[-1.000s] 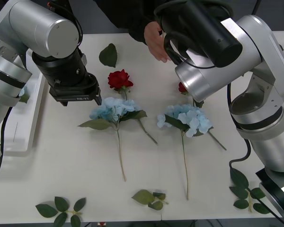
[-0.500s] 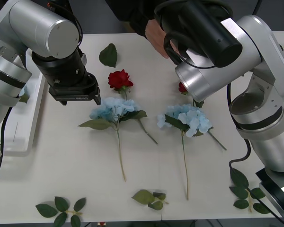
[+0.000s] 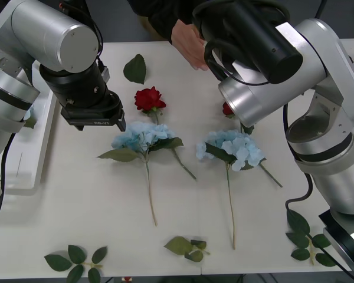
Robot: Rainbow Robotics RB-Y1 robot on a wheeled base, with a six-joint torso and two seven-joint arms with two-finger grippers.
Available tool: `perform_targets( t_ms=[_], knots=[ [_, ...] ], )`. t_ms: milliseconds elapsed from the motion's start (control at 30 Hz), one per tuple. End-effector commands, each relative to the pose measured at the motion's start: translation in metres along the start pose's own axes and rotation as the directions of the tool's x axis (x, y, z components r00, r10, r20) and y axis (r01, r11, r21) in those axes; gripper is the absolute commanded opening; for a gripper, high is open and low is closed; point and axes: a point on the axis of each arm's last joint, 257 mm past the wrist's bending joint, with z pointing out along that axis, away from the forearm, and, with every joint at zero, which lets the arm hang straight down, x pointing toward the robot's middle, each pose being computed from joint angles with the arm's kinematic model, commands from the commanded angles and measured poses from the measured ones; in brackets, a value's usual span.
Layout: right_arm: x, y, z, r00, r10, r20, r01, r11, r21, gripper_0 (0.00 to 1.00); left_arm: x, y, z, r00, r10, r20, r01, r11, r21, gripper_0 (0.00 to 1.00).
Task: Place the red flowers into the right box and the blue flowers into the left box. If a person shows an open palm, hand one flower to the person first, then continue sorting.
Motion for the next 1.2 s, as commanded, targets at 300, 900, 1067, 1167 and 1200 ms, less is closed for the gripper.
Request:
perform_targets(
  t_ms=[300, 900, 1067, 1167, 1200],
  knots=[
    [0.004, -0.03, -0.083, 0.991, 0.114, -0.067, -0.122, 0.985, -0.124, 0.86, -0.009, -0.012, -0.011, 0.997, 0.061, 0.045, -0.062, 0.998, 0.008, 1.0],
    [0.225, -0.179, -0.144, 0.726, 0.303, -0.618, -0.187, 0.951, 0.247, 0.86, -0.006, -0.016, 0.005, 0.996, 0.062, 0.07, -0.063, 0.998, 0.023, 1.0],
    [0.29, -0.254, -0.171, 0.626, 0.36, -0.692, -0.071, 0.91, 0.409, 0.86, -0.003, -0.024, 0.024, 0.992, 0.053, 0.116, -0.06, 0.996, 0.063, 1.0],
    [0.315, -0.27, -0.175, 0.589, 0.344, -0.732, -0.036, 0.915, 0.401, 0.86, 0.004, -0.03, 0.041, 0.99, 0.071, 0.119, -0.079, 0.995, 0.064, 1.0],
    [0.321, -0.27, -0.175, 0.58, 0.335, -0.743, -0.034, 0.921, 0.389, 0.86, 0.006, -0.034, 0.047, 0.989, 0.088, 0.121, -0.095, 0.994, 0.057, 1.0]
  ],
)
